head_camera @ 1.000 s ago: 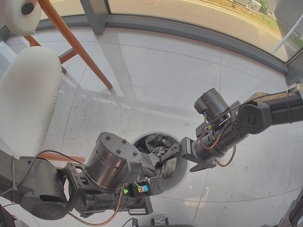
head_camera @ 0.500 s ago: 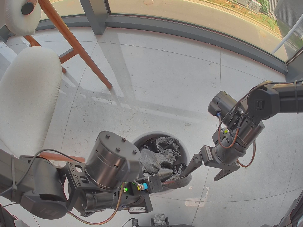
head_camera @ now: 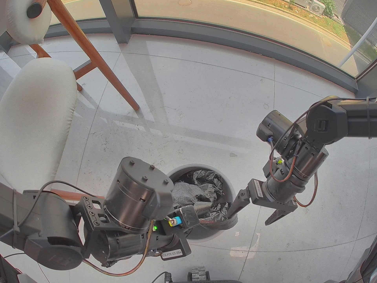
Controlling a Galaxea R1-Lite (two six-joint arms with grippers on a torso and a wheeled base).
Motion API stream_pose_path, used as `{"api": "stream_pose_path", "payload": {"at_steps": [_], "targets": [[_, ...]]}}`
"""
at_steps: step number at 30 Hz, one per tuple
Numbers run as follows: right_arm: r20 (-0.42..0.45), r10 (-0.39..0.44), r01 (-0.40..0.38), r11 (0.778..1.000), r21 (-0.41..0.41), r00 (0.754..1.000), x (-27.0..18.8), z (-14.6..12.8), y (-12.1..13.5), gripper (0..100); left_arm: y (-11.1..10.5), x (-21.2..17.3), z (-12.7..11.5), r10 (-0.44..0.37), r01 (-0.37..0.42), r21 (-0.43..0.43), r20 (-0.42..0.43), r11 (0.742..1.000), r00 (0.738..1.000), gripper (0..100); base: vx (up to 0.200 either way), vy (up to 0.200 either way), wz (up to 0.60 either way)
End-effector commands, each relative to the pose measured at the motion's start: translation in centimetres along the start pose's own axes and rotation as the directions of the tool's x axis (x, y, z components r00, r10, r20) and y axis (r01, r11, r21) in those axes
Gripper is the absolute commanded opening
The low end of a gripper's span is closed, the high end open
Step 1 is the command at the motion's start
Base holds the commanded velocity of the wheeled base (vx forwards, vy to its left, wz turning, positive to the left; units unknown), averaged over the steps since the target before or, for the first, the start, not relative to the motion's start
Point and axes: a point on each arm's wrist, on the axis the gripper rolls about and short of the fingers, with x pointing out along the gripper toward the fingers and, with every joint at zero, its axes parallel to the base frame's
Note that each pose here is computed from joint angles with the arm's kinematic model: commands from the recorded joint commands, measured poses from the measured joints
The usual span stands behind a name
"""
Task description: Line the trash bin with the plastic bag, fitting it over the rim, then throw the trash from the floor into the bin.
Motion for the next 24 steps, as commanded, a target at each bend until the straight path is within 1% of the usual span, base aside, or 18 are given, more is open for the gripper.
{"api": "stream_pose_path", "payload": {"at_steps": [1,4,6,9,10,15,19,24], "targets": [[-0.007,0.006,-0.006,1.000,0.018,1.000,1.5,0.8,2.1,100,0.0,-0.1,0.1,0.003,-0.003,-0.001,0.003,1.000,1.000,0,0.000,0.000,0.00],[-0.009,0.014,-0.014,0.999,0.041,1.000,1.8,0.7,3.3,100,0.0,-0.1,0.1,0.005,-0.005,-0.001,0.003,1.000,1.000,0,0.000,0.000,0.00],[-0.014,0.011,-0.011,0.999,0.046,1.000,1.8,0.5,3.3,100,0.0,-0.1,0.0,0.004,-0.004,-0.001,0.002,1.000,1.000,0,0.000,0.000,0.00],[-0.029,-0.002,0.004,0.998,0.060,1.000,1.8,0.4,2.8,100,0.0,-0.2,0.0,0.005,-0.005,-0.002,0.001,1.000,1.000,0,0.000,0.000,0.00],[-0.055,-0.029,0.033,0.997,0.071,0.998,2.1,0.2,2.2,100,0.1,-0.2,-0.1,0.008,-0.008,-0.004,0.000,1.000,1.000,0,0.000,0.000,0.00],[-0.125,-0.101,0.114,0.988,0.106,0.987,3.0,-0.2,0.4,100,0.3,-0.2,-0.1,0.016,-0.016,-0.016,0.001,1.000,1.000,0,0.000,0.000,0.00],[-0.121,-0.095,0.111,0.985,0.130,0.988,3.2,0.4,-0.2,100,0.5,-0.2,-0.1,0.020,-0.020,-0.019,-0.002,1.000,1.000,0,0.000,0.000,0.00],[-0.103,-0.080,0.094,0.985,0.142,0.991,3.7,1.6,0.3,100,0.5,-0.2,0.0,0.032,-0.032,-0.036,-0.005,0.999,0.999,0,0.000,0.000,0.00]]}}
